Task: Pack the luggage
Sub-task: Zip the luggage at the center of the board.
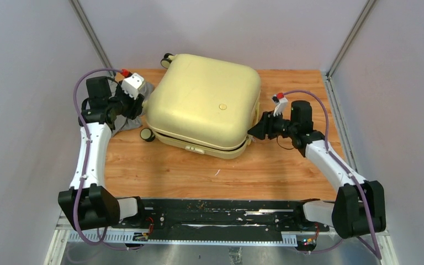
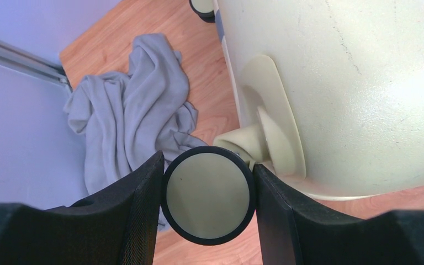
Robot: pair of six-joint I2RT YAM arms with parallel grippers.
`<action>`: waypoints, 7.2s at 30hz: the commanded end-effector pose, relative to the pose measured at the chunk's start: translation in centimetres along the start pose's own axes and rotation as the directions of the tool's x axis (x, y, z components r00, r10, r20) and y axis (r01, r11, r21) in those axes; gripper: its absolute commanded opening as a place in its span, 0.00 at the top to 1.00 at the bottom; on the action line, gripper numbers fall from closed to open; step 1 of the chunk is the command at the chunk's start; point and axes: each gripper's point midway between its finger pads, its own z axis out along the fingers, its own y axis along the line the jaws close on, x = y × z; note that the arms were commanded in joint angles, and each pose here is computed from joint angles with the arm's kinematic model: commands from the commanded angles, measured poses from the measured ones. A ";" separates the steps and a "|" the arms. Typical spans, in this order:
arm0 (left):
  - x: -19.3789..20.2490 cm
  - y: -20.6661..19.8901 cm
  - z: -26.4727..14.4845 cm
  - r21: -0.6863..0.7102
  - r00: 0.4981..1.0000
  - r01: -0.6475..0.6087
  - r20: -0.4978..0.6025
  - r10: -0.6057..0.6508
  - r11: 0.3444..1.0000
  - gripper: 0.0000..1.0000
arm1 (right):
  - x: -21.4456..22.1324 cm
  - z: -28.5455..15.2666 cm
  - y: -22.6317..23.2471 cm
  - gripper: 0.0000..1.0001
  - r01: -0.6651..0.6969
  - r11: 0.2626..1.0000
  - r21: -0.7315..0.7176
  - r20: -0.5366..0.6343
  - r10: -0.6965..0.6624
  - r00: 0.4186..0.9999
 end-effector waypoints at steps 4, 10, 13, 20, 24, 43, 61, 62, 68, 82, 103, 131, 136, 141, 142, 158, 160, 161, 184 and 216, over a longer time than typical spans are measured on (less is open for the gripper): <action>-3.5 0.1 2.0 0.058 0.994 0.002 0.107 -0.008 0.998 1.00 | 1.9 -1.5 0.8 0.36 0.071 0.991 -0.109 0.060 -0.065 0.996; -4.4 1.1 2.9 0.046 0.990 0.042 0.129 -0.048 0.998 1.00 | 2.9 -0.6 0.3 0.34 0.113 0.981 -0.154 0.065 -0.105 0.992; -4.3 1.2 3.1 0.043 0.991 0.047 0.123 -0.052 0.998 1.00 | 3.0 -0.4 0.1 0.34 0.125 0.977 -0.174 0.059 -0.116 0.991; -5.0 1.4 2.8 0.043 0.989 0.052 0.137 -0.057 0.998 1.00 | 2.9 -0.1 0.3 0.37 0.116 0.966 -0.232 0.028 -0.112 0.993; -5.2 1.5 2.7 0.039 0.989 0.044 0.142 -0.049 0.998 1.00 | 4.0 0.2 -0.2 0.38 0.089 0.969 -0.232 -0.008 -0.093 0.996; -5.3 0.6 2.5 0.068 0.983 0.079 0.160 -0.089 0.995 1.00 | 4.5 0.5 0.0 0.98 -0.016 0.965 -0.263 -0.049 0.003 0.999; -6.9 -1.9 1.2 0.174 0.944 0.227 0.201 -0.260 0.958 1.00 | 4.2 -2.0 0.8 1.00 0.064 0.988 -0.142 -0.009 -0.066 0.998; -6.8 -2.1 1.2 0.178 0.946 0.224 0.198 -0.258 0.958 1.00 | 4.5 -2.1 1.1 1.00 0.081 0.987 -0.140 -0.017 -0.084 0.996; -5.8 -2.7 1.5 0.194 0.948 0.228 0.177 -0.263 0.954 1.00 | 8.1 -1.7 7.3 1.00 0.215 0.953 -0.215 -0.097 -0.240 0.966; -6.2 -2.7 0.6 0.174 0.960 0.192 0.173 -0.222 0.966 1.00 | 5.7 -5.1 0.7 0.75 0.170 0.968 0.185 -0.038 -0.166 0.985; -7.7 -1.5 0.1 0.172 0.945 0.222 0.206 -0.255 0.960 1.00 | 2.3 -0.8 1.3 0.40 0.247 0.913 -0.325 0.067 -0.238 0.969; -9.2 -1.2 0.6 0.185 0.931 0.247 0.226 -0.286 0.951 1.00 | 4.9 1.8 0.0 0.55 0.111 0.929 -0.353 -0.028 -0.129 0.991; -9.3 -1.0 0.5 0.174 0.932 0.245 0.228 -0.281 0.954 1.00 | 4.9 2.5 -0.2 0.58 0.110 0.943 -0.315 -0.031 -0.126 0.992; -9.3 -1.0 0.6 0.173 0.932 0.250 0.225 -0.285 0.953 1.00 | 5.0 2.5 0.1 0.94 0.103 0.956 -0.275 -0.008 -0.109 0.994; -9.3 -1.0 0.5 0.171 0.932 0.250 0.225 -0.285 0.953 1.00 | 4.9 2.3 0.2 0.99 0.106 0.958 -0.265 0.001 -0.110 0.994; -11.1 0.1 0.3 0.161 0.918 0.270 0.255 -0.304 0.949 1.00 | 5.0 0.7 1.1 1.00 0.127 0.965 -0.227 0.041 -0.121 0.992; -11.3 0.3 0.2 0.156 0.917 0.271 0.258 -0.304 0.950 1.00 | 5.4 0.6 1.0 1.00 0.110 0.969 -0.221 0.038 -0.105 0.994; -11.3 0.4 0.2 0.154 0.917 0.272 0.258 -0.304 0.950 1.00 | 5.5 0.5 0.9 1.00 0.106 0.972 -0.210 0.043 -0.099 0.994; -12.0 0.3 -0.3 0.161 0.913 0.274 0.264 -0.309 0.948 1.00 | 3.5 2.7 -0.6 0.67 0.200 0.957 -0.210 0.143 -0.173 0.975; -9.1 -1.3 1.8 0.201 0.897 0.347 0.216 -0.386 0.916 1.00 | 8.8 -0.3 7.7 1.00 0.275 0.920 -0.279 0.080 -0.264 0.961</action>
